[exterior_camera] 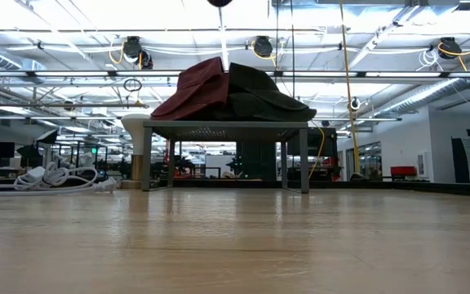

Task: Pick & Place hat
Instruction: Stack the red cap on top of the red cap on the shelf

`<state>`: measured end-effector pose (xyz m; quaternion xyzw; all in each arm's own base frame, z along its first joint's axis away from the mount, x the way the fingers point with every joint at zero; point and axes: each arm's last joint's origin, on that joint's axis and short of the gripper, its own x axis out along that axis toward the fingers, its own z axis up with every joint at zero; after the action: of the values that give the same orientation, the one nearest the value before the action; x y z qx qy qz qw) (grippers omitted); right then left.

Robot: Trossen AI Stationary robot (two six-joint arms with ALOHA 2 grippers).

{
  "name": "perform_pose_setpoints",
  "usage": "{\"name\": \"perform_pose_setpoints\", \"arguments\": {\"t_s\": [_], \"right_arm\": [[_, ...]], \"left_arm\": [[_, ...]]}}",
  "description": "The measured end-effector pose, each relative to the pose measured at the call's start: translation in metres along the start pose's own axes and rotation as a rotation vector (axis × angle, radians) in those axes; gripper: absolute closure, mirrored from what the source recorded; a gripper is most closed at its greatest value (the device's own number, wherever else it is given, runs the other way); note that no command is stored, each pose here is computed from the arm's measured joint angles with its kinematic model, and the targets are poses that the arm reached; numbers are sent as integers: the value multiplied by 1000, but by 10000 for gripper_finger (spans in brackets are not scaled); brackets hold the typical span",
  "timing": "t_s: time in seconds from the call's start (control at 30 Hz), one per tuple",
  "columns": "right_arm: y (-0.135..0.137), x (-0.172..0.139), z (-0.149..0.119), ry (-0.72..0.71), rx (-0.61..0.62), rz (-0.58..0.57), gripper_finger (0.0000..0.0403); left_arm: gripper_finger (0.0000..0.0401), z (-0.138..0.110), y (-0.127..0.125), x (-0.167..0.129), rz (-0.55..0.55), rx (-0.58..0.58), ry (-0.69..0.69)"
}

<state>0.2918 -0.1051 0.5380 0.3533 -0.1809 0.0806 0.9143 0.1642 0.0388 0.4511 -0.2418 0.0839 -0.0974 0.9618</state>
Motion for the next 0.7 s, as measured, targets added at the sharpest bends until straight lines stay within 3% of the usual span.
{"name": "perform_pose_setpoints", "arguments": {"t_s": [0.47,0.7], "right_arm": [[-66,54,20,-65,-33,-44,402],[-101,66,18,-74,27,-82,403]], "left_arm": [[205,0,-9,-13,-16,39,-32],[196,0,-11,-17,-21,47,-40]]}}
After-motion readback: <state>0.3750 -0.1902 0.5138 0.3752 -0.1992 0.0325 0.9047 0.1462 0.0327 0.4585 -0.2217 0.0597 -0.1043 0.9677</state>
